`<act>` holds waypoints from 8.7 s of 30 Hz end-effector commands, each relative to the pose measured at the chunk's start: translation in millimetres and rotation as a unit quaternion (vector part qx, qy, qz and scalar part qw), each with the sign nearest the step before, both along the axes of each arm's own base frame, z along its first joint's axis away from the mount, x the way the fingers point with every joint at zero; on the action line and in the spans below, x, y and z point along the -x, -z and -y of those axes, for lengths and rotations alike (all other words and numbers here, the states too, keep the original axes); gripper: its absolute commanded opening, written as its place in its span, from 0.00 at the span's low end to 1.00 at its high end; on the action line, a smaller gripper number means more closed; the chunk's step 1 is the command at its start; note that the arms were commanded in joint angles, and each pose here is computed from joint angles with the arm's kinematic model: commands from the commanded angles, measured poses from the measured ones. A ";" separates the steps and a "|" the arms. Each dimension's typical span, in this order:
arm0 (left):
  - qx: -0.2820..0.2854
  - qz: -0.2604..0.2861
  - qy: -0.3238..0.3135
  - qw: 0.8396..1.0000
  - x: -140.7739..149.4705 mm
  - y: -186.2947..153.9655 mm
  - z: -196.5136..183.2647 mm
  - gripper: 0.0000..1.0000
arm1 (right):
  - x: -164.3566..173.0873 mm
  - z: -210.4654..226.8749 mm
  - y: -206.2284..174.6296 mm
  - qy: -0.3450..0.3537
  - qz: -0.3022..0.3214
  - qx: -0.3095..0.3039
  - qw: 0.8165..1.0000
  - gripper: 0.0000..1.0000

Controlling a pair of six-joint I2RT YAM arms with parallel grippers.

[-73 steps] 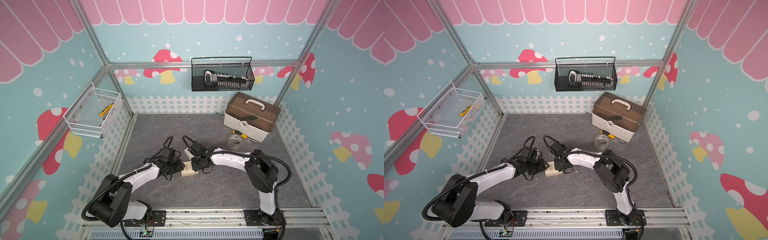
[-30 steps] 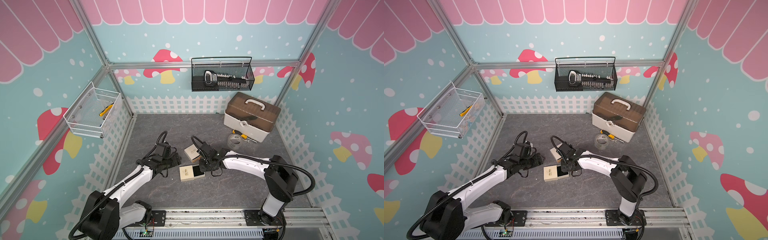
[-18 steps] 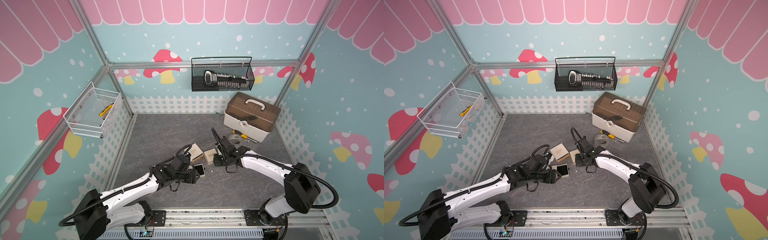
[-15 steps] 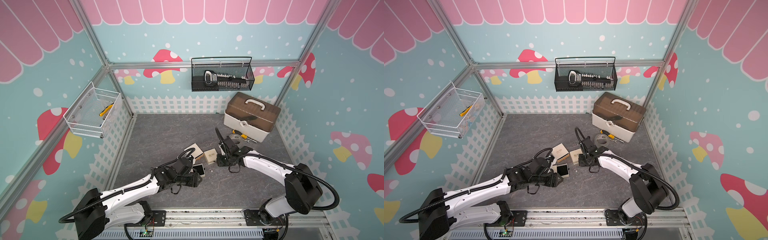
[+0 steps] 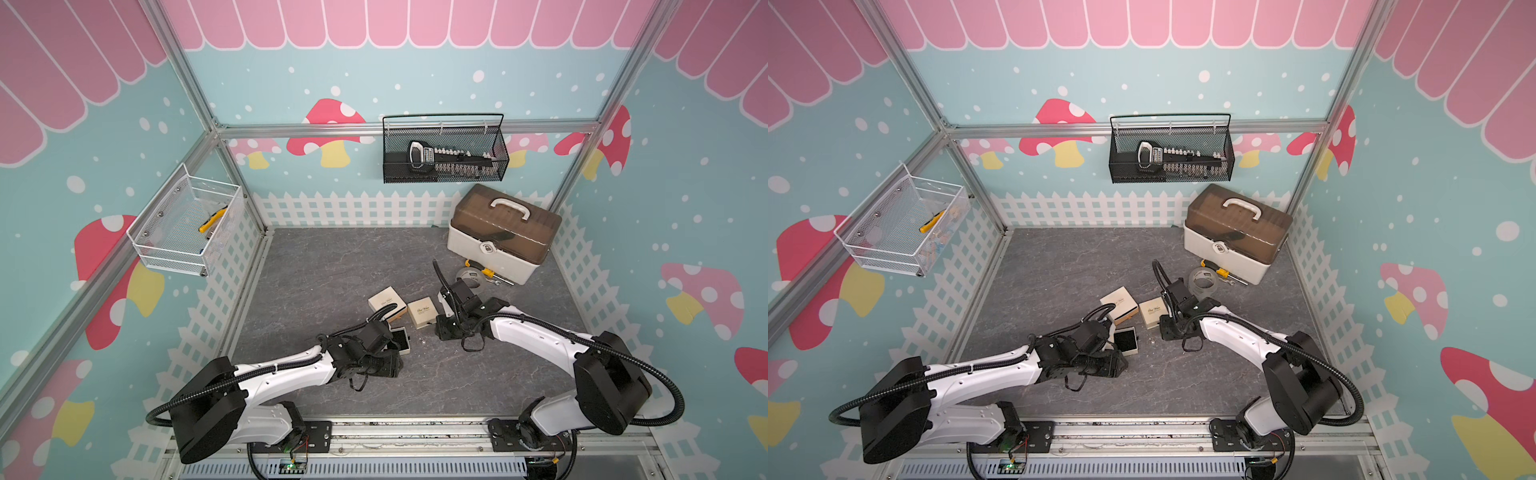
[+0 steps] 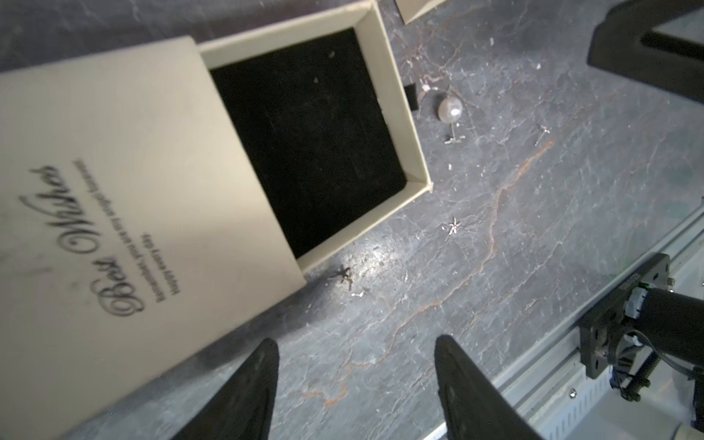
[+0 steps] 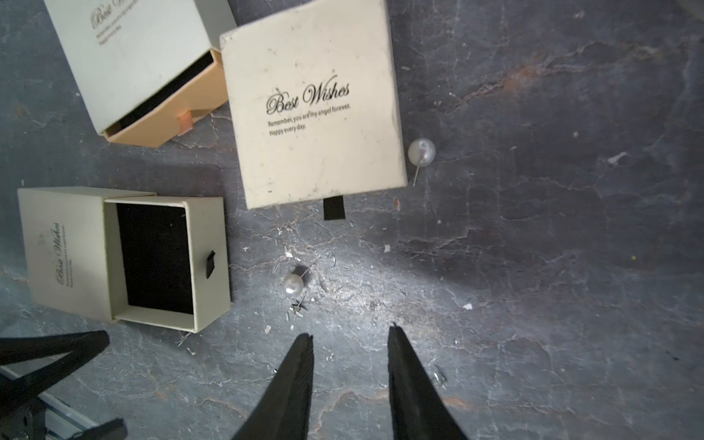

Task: Place the earrings into the drawer-style jewelry box
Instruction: Adjust the jewelry box at the center of the board, then adjust the earring at the center of the board, then pick up the earring from the center of the board.

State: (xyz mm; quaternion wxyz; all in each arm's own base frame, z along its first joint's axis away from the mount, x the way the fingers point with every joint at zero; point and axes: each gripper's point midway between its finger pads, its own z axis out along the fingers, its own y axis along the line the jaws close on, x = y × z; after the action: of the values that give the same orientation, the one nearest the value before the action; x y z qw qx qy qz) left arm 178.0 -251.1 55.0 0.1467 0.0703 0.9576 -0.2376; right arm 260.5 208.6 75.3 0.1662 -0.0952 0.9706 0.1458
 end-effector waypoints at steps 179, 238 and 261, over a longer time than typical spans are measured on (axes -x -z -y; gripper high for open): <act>0.143 0.115 0.054 0.982 -35.1 -55.7 42.1 0.67 | 85.3 -17.2 82.9 0.045 -0.159 -0.215 0.963 0.10; 0.221 0.104 0.004 0.970 -22.6 -37.4 32.6 0.71 | 75.0 -59.1 50.5 -0.127 -0.143 -0.017 0.981 0.17; 0.206 0.117 -0.012 0.971 -29.2 -43.5 19.5 0.71 | 74.1 -57.7 38.4 -0.106 -0.131 -0.033 0.985 0.00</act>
State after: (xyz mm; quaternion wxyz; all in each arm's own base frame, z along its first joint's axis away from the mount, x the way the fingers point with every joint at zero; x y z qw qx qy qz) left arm 201.2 -276.4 92.3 0.2566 0.0567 0.8646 -0.4282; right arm 186.3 264.7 25.8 0.0107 -0.1766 0.9639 0.1989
